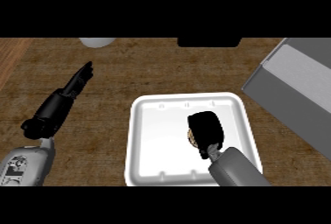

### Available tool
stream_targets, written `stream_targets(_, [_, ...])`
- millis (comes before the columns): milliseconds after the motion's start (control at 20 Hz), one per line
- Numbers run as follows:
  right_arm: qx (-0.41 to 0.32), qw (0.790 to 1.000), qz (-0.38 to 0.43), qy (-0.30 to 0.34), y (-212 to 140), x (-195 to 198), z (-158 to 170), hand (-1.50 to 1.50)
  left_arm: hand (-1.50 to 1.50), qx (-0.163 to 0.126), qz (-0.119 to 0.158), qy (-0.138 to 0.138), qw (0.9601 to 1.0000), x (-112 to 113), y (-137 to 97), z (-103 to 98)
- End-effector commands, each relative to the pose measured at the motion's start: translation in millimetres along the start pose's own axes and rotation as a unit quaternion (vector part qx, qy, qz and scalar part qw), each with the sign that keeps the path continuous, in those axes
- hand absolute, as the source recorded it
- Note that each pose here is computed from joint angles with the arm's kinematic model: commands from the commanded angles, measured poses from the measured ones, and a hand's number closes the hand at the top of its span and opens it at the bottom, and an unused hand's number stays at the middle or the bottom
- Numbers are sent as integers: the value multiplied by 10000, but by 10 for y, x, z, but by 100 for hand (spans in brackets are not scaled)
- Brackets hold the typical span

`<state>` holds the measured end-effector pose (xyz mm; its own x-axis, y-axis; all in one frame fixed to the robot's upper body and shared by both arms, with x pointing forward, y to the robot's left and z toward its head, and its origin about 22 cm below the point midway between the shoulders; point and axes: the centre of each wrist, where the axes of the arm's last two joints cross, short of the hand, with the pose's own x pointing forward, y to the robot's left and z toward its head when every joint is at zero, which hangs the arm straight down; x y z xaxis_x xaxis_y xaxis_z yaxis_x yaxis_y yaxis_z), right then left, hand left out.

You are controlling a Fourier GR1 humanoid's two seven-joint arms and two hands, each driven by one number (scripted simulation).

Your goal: Pick the cupcake from the tray and place it in the cardboard box

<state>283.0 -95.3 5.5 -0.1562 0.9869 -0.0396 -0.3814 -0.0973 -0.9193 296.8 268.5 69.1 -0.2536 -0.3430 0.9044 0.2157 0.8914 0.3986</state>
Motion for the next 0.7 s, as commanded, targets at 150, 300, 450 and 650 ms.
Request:
stream_targets(150, [-688,9967,264,-331,101,-28,-140,150,0,-94,76,-63,9999,23,-91,134])
stream_targets(300, [-1032,9928,290,-533,20,224,105,150,0,20,0,31,10000,-171,-65,12])
stream_targets(450, [-1484,9855,120,-815,-226,-156,-96,150,0,-25,-36,15,10000,86,-14,-10])
stream_targets(650, [-1420,9757,-622,-1547,-347,-690,-339,150,0,-41,17,-66,10000,-8,-41,146])
